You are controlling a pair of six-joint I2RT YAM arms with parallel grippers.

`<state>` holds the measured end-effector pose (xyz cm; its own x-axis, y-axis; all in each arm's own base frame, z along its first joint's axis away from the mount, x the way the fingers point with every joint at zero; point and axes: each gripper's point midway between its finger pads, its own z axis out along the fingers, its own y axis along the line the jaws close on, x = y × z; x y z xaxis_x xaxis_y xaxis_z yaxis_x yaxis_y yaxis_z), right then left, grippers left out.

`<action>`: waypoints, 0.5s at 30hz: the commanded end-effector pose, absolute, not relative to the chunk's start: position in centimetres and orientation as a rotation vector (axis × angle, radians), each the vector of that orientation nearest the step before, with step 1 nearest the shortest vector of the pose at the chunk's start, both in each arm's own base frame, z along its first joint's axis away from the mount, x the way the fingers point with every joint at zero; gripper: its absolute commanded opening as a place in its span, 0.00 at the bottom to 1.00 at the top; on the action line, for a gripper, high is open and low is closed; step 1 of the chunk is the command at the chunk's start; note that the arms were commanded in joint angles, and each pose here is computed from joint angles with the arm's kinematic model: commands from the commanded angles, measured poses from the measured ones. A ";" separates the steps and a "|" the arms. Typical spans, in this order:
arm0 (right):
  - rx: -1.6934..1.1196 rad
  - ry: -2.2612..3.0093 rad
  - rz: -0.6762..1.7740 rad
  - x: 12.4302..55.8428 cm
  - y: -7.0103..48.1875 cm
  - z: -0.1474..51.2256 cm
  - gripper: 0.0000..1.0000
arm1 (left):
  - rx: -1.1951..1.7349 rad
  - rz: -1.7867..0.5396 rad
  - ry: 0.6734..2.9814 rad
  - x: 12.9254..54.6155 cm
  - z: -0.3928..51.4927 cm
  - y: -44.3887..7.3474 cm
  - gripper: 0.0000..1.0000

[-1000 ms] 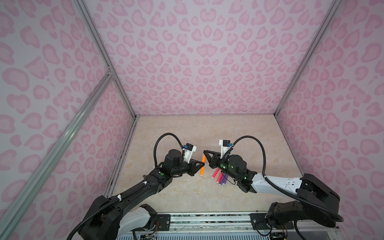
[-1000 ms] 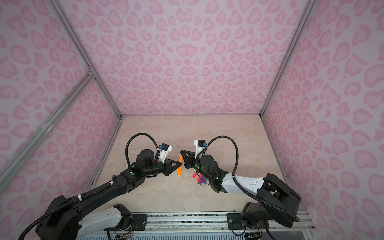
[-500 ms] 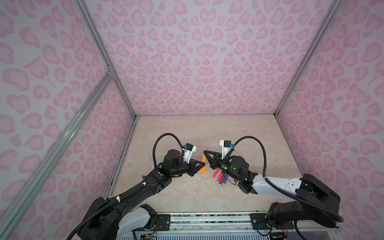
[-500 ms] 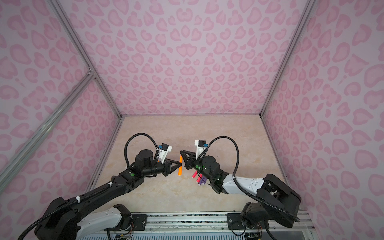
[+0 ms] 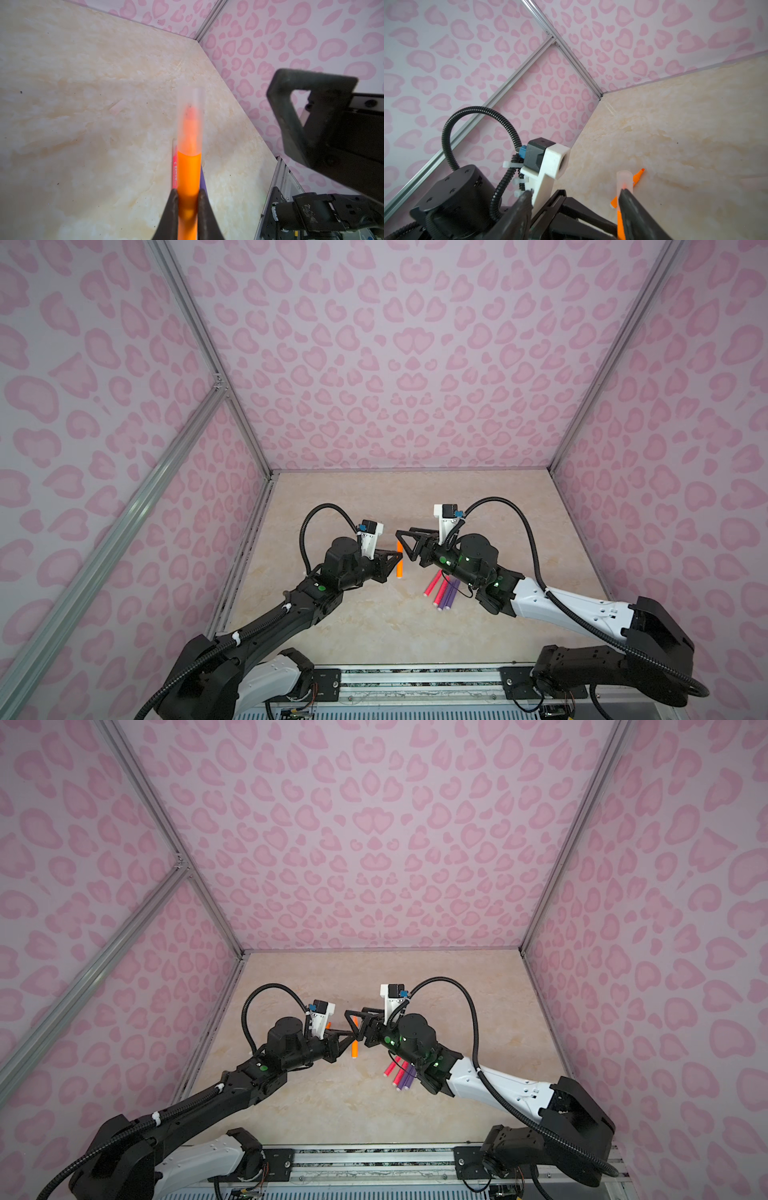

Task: Insert the pens into the pen caps
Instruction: 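Open the right gripper and draw it back from the capped highlighter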

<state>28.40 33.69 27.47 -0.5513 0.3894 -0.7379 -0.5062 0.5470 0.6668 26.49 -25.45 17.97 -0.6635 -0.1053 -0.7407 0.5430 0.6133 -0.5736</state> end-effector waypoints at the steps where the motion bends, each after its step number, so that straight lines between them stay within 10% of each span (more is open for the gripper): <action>1: -0.011 2.002 0.921 30.2 31.7 23.4 0.66 | 0.346 -1.066 2.010 27.0 19.3 -25.6 0.03; 15: -0.082 2.138 0.880 32.1 35.6 22.5 0.45 | 0.351 -1.057 2.017 27.1 19.2 -25.7 0.03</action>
<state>32.11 35.27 23.19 -0.6589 0.2547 -0.7078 -0.3350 0.7431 0.5793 26.68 -25.45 18.23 -0.6581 -0.1091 -0.7450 0.5428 0.6169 -0.5699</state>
